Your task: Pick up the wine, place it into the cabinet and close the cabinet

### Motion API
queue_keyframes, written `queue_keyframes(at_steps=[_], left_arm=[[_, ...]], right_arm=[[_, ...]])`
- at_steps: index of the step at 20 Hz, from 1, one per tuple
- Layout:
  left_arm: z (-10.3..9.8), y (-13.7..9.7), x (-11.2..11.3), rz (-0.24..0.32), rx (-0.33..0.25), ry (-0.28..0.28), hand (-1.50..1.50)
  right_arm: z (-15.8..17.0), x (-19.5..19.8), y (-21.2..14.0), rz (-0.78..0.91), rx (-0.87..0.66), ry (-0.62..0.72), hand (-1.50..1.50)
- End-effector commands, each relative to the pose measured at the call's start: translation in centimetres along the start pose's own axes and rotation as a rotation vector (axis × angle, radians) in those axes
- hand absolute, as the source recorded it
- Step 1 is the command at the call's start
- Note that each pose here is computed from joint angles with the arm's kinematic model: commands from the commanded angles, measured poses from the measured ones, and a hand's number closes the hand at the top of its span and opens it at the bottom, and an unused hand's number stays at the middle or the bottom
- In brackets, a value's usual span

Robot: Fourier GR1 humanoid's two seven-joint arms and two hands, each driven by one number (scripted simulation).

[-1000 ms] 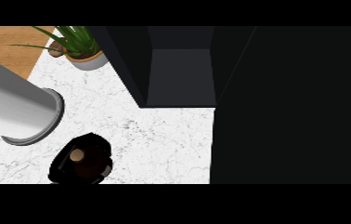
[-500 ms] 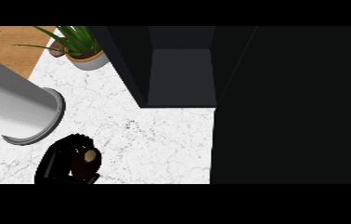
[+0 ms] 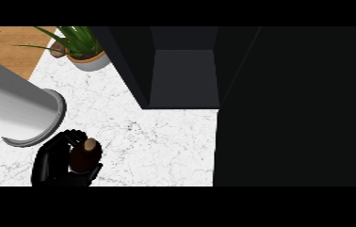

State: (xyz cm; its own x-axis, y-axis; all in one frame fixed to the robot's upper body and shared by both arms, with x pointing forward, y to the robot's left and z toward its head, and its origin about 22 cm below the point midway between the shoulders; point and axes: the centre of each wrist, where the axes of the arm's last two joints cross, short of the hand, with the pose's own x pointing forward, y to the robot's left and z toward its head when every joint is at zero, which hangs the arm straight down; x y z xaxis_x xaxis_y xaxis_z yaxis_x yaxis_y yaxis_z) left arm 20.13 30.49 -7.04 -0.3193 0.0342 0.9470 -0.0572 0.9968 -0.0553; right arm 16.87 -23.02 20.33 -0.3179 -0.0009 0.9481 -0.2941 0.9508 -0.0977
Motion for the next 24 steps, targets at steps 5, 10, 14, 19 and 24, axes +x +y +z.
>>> queue_keyframes(at_steps=[5, 10, 14, 19, 24], left_arm=[[-1.8, -2.9, 4.5, 0.114, -0.055, -0.045, 1.50], [-2.2, -7.1, 8.8, 0.143, -0.095, -0.041, 1.50], [-2.8, -8.4, 11.1, 0.125, -0.106, -0.020, 1.50], [-5.7, -12.9, 13.4, 0.144, -0.167, -0.022, 1.50], [-6.2, -16.1, 15.1, 0.193, -0.194, -0.019, 1.50]], right_arm=[[2.5, 1.3, -0.8, -0.027, 0.030, -0.070, -1.50], [1.7, 1.4, 0.0, -0.037, 0.016, -0.059, -1.50], [2.3, 2.4, 0.9, -0.044, 0.012, -0.071, -1.50], [2.3, 1.7, 0.5, -0.032, 0.025, -0.054, -1.50], [2.1, 1.4, 0.3, -0.031, 0.023, -0.042, -1.50]])
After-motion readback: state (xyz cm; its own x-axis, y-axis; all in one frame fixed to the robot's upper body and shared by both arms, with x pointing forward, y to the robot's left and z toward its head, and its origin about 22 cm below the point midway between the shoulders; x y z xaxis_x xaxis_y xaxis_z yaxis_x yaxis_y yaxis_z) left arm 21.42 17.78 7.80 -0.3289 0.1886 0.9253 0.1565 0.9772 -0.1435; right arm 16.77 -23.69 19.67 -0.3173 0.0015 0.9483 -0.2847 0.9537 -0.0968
